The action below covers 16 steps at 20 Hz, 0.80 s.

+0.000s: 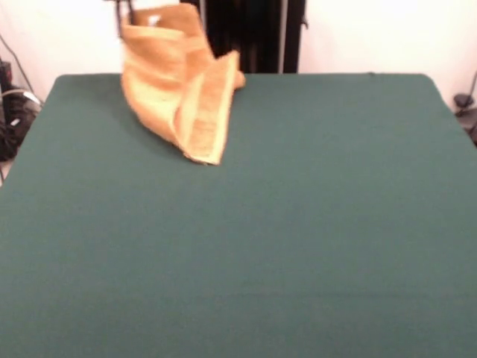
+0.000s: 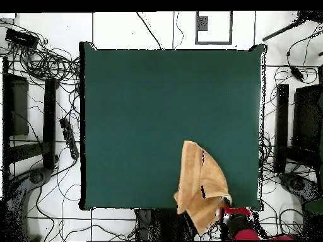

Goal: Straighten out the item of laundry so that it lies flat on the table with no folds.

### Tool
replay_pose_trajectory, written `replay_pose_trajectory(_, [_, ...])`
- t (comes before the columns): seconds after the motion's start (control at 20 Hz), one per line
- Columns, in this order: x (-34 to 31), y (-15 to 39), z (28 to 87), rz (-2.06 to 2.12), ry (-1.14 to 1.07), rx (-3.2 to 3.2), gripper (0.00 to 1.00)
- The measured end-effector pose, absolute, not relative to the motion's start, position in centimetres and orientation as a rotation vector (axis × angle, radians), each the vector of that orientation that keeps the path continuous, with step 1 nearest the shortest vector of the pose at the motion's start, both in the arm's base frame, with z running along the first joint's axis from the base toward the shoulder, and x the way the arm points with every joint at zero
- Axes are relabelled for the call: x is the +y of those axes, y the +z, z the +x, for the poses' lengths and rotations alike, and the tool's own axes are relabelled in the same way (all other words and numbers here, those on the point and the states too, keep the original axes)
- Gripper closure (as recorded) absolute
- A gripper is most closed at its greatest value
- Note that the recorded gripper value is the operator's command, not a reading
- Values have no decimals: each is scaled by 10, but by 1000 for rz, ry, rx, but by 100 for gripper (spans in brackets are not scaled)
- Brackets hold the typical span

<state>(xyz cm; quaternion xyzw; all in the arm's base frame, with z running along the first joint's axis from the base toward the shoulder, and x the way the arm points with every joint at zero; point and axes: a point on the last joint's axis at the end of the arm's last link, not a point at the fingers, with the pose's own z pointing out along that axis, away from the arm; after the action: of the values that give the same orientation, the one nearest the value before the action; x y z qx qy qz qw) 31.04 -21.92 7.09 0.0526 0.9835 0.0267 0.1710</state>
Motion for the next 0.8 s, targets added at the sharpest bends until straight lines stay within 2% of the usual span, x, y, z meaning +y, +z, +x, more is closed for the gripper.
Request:
replay_pose_trajectory(0.05, [-246, 73, 311, 231, 57, 2823, 0])
replay_pose_trajectory(0.35, [-285, 78, 309, 256, 53, 2920, 0])
replay_pose_trajectory(0.8, [-303, 91, 352, -123, 38, 2990, 0])
